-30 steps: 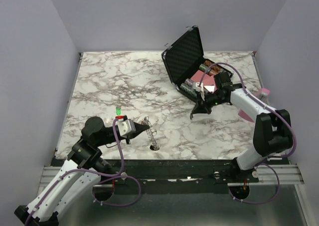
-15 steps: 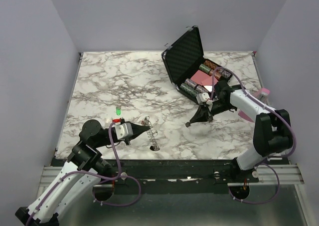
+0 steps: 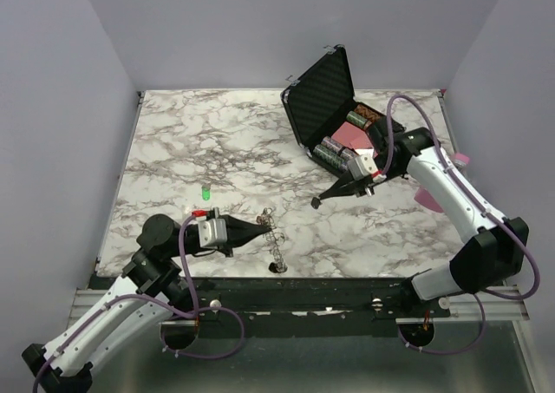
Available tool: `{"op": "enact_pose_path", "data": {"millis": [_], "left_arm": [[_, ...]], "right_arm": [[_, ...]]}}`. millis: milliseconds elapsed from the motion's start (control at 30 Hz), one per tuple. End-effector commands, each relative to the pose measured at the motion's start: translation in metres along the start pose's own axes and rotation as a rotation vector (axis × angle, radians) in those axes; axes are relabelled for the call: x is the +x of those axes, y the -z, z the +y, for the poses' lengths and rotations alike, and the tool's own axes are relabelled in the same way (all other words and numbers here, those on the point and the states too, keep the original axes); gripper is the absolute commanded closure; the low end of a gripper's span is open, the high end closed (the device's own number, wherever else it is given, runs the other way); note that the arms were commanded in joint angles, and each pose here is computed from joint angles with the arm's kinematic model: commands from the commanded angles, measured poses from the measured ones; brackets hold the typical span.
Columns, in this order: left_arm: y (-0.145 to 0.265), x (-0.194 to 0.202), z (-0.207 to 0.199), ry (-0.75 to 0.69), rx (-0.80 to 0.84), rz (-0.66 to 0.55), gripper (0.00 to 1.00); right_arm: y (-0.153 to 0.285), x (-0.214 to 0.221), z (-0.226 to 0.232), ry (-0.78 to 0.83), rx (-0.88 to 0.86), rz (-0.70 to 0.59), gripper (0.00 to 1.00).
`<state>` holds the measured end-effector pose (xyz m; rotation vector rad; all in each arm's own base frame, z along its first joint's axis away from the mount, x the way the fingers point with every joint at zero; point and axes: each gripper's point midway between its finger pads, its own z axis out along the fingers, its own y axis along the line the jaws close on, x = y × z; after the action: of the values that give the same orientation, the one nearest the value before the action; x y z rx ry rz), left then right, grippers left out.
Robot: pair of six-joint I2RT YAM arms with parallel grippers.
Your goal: Put the keys on the keyring
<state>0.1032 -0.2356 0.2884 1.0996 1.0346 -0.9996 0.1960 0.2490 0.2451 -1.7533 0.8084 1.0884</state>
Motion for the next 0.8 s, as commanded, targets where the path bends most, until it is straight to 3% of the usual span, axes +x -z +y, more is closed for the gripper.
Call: {"op": "enact_pose_path", "data": {"millis": [0,400,767], "left_arm": [[-0.009,-0.033,0.014,-0.025,-0.071,-0.082,1.00],[-0.039,-0.022,0.020,-0.039,-0.096,-0.082,1.00],[-0.053,-0.019,0.027,-0.069,-0.126,-0.080,1.00]], "right_arm": [[0.001,-0.049,0.006,-0.155,0.004,-0.074,1.00],[0.004,-0.071,0.015,-0.282,0.021,-0.033,0.99],[0.000,-0.064,0.033,-0.253,-0.005,-0.050,1.00]]}}
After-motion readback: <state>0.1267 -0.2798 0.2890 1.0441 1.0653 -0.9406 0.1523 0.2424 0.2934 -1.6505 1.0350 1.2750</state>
